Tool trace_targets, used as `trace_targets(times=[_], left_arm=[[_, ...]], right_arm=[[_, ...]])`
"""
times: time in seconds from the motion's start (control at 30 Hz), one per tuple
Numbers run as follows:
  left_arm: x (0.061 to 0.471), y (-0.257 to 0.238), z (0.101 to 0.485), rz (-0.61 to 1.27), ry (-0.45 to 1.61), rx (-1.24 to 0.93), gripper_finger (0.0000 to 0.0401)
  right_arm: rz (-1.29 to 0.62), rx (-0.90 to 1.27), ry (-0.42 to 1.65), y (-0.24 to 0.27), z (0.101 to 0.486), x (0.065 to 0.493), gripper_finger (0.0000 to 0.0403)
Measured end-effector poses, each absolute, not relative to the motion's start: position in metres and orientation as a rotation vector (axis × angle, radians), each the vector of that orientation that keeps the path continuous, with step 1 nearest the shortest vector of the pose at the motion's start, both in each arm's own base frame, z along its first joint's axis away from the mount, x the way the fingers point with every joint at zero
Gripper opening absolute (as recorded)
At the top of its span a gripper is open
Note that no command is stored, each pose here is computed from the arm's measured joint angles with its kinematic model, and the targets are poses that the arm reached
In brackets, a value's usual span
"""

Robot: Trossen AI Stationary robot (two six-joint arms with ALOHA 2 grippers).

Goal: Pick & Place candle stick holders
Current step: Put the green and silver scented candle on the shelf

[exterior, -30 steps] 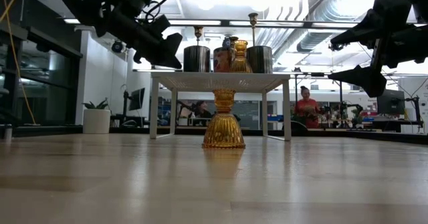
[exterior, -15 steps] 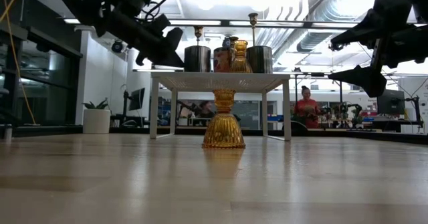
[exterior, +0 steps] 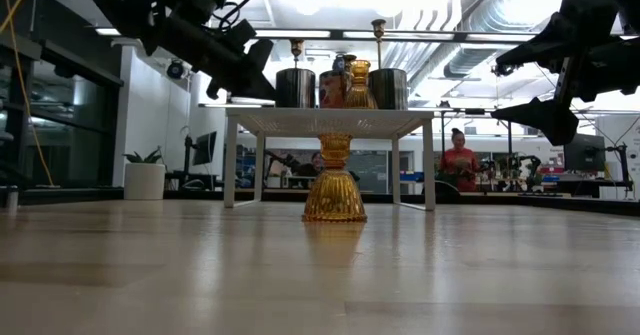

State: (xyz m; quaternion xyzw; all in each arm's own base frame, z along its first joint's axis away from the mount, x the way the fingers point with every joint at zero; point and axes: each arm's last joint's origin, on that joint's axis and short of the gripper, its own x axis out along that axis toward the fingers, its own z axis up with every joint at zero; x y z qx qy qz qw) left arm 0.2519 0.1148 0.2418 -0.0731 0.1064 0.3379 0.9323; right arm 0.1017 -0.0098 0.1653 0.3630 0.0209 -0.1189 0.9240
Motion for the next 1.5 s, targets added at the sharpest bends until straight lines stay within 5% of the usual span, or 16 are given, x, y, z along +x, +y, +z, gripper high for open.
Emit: trace_targets(times=[1.5], left_arm=[[0.267,0.121,0.248,0.685,0.230,-0.121,0.0000]], right_arm=[[-0.243,0.745,0.043,-0.010,0.165,0.102,0.0375]])
